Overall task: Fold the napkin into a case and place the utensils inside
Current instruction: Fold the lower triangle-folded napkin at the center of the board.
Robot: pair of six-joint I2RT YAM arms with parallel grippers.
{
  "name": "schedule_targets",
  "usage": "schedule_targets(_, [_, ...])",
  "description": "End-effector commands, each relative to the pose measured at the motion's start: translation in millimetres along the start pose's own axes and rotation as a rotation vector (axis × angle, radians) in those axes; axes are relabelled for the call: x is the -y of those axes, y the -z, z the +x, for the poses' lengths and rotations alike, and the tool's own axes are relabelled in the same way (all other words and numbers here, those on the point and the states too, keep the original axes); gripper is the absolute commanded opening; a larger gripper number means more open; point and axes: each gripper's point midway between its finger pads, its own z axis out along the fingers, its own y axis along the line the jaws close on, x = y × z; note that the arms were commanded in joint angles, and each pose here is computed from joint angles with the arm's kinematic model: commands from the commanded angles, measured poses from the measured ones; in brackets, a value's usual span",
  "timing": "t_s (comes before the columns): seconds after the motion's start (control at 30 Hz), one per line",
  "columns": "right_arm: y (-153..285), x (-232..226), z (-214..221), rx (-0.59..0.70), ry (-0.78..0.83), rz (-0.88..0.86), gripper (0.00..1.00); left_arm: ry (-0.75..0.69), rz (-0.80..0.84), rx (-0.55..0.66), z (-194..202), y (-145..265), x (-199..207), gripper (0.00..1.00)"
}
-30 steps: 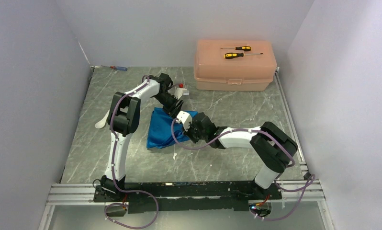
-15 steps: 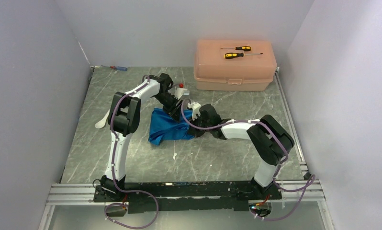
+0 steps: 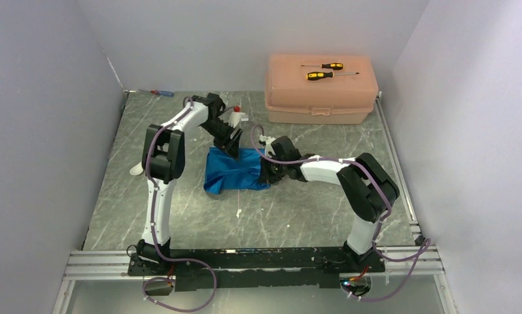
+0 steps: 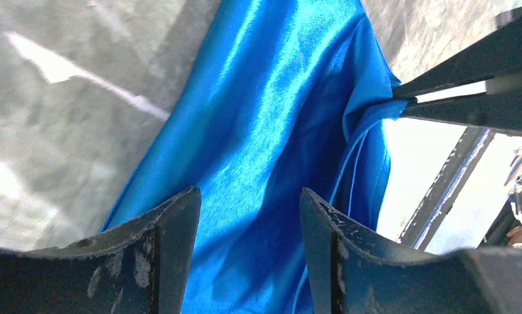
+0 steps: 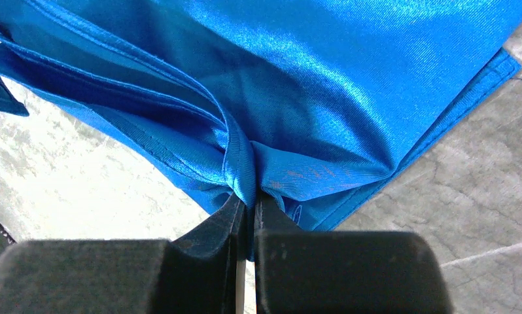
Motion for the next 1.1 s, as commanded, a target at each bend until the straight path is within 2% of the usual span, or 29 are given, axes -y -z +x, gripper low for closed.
schedule_targets(0.0, [5.0, 1.9, 2.0, -0.033, -0.043, 0.019, 0.0, -0.039, 0.026, 0.148, -31.4, 65.3, 23.8, 0.64])
schedule_targets(0.17, [3.2, 3.5, 1.5, -0.034, -0.04, 0.024, 0.0, -0.08, 0.059, 0.158, -17.6, 91.4, 56.9, 0.68])
schedule_targets(0.33, [2.4, 4.0, -0.9, -0.024, -0.04, 0.027, 0.0, -0.057, 0.088, 0.059, 29.0, 71.7, 63.2, 0.7])
schedule_targets(0.5, [3.5, 3.3, -5.2, -0.012, -0.041, 0.03, 0.0, -0.041, 0.079, 0.02, 57.2, 59.0, 60.0, 0.71])
schedule_targets(0.6, [3.9, 3.6, -5.6, -0.014, -0.043, 0.034, 0.0, -0.084, 0.033, 0.023, 57.8, 60.9, 61.6, 0.77])
schedule_targets(0.77, [4.9, 2.3, -8.2, -0.01, -0.041, 0.032, 0.0, -0.198, -0.1, 0.027, 47.7, 59.3, 60.0, 0.78])
schedule_targets(1.07, [5.9, 0.9, -10.6, -0.009, -0.042, 0.027, 0.0, -0.31, -0.184, -0.056, 59.9, 45.2, 62.9, 0.78])
